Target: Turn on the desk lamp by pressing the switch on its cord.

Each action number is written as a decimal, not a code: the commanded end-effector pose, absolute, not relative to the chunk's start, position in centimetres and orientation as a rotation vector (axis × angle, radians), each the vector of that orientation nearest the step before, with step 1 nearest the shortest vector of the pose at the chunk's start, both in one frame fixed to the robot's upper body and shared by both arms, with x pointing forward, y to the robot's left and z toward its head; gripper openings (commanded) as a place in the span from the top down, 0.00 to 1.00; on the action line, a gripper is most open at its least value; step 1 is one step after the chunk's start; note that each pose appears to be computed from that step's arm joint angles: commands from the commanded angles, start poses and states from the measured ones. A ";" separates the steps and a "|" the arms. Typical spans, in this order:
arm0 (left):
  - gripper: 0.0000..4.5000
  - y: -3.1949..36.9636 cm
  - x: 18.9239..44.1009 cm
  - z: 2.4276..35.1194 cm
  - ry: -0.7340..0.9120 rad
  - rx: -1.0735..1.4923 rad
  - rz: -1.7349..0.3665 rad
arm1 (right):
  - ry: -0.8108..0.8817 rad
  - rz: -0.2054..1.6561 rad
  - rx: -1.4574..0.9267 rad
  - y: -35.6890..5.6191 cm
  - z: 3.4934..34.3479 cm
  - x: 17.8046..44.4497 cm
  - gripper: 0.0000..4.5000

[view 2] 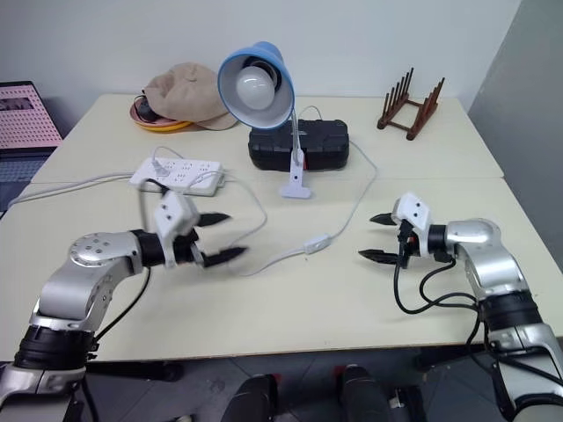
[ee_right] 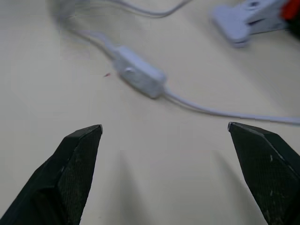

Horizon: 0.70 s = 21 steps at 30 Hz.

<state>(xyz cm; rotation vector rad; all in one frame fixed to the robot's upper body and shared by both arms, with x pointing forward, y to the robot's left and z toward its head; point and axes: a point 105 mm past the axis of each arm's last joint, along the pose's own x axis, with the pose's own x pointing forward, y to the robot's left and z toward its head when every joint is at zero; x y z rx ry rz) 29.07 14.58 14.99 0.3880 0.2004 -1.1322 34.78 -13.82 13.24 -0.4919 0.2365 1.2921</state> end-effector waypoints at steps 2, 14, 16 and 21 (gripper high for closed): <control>0.01 14.0 27.2 15.2 0.205 0.397 -1.182 | 0.237 1.409 -0.605 -12.2 13.1 36.2 0.00; 0.01 15.3 27.0 14.7 0.218 0.391 -1.098 | 0.241 1.488 -0.737 -8.3 13.3 38.6 0.00; 0.01 15.4 26.7 14.6 0.220 0.386 -1.100 | 0.252 1.508 -0.767 -7.6 13.0 38.5 0.00; 0.01 15.4 26.6 14.8 0.207 0.381 -1.093 | 0.284 1.508 -0.819 -7.5 12.3 38.6 0.00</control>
